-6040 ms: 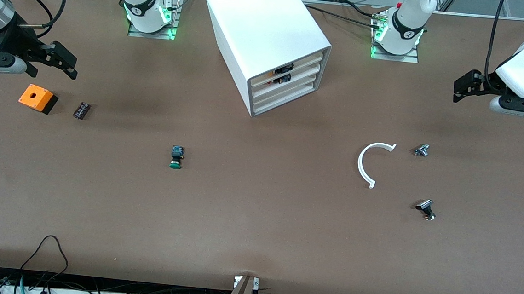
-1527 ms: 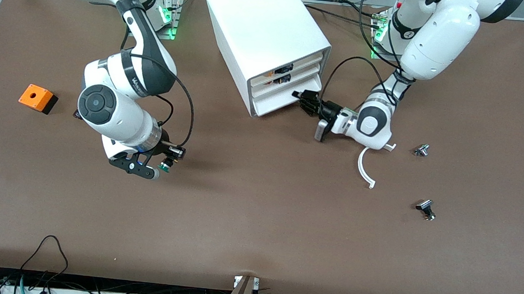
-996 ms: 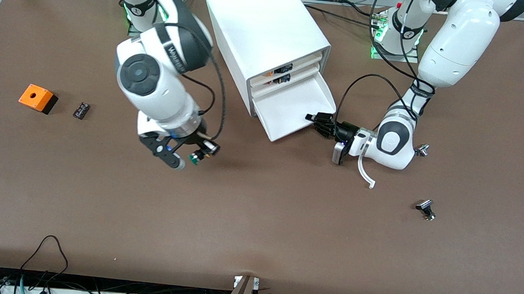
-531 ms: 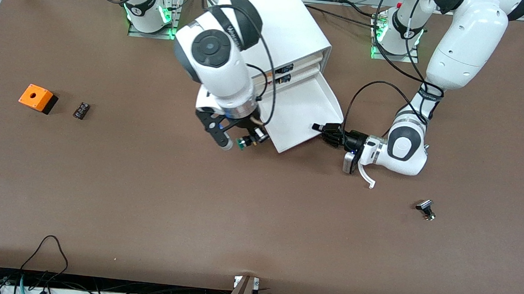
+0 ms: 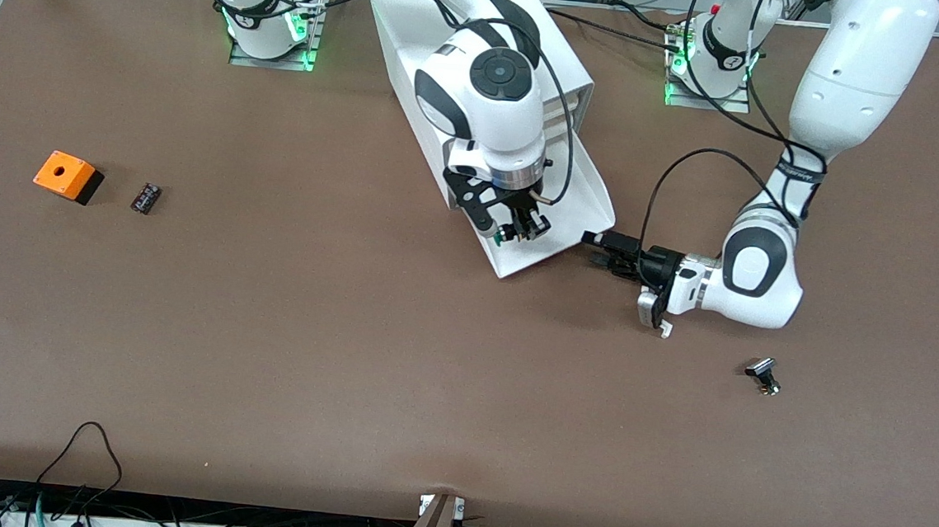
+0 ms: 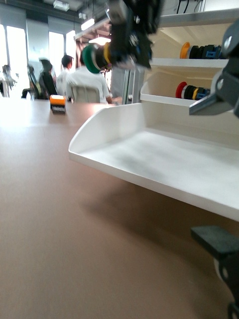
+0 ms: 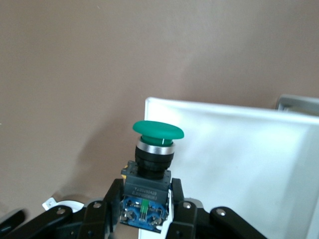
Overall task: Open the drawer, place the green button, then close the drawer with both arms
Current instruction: 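Lower the green button into the open drawer and open the right gripper, then release the handle and withdraw the left gripper while the right gripper rises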
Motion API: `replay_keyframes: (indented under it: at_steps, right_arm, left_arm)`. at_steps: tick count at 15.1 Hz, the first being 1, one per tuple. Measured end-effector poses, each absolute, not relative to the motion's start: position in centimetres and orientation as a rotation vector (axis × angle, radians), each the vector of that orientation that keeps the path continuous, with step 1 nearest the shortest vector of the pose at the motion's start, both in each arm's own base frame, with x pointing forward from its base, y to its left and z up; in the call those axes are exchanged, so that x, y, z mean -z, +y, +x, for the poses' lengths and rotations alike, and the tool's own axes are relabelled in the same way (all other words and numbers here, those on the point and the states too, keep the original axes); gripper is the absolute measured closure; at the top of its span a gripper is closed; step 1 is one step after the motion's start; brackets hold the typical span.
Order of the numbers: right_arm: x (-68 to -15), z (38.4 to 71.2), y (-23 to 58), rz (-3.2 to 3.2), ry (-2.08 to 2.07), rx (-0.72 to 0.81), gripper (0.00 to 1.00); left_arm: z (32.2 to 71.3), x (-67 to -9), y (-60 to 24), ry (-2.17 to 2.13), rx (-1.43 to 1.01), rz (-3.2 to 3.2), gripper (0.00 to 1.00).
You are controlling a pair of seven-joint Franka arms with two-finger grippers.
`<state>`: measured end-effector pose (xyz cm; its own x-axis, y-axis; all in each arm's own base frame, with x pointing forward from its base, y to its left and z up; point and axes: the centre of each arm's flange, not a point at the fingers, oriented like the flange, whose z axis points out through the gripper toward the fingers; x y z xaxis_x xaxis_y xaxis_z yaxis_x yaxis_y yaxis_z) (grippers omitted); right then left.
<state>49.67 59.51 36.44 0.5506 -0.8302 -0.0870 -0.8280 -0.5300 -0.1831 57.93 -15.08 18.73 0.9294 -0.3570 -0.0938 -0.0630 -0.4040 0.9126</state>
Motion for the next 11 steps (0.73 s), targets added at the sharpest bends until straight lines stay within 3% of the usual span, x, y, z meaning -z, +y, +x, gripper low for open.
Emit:
replay_keyframes:
  at_steps: [7, 11]
  right_arm:
    - [-29.1, 47.2, 63.0, -2.498, 1.495, 0.044, 0.57]
    - [-27.7, 47.0, 63.2, -2.49, 1.514, 0.04, 0.57]
  left_arm:
    - [61.6, -27.7, -11.6, -0.233, 0.592, 2.51, 0.0]
    - [63.7, -33.6, -11.5, -0.087, 0.65, 2.674, 0.0]
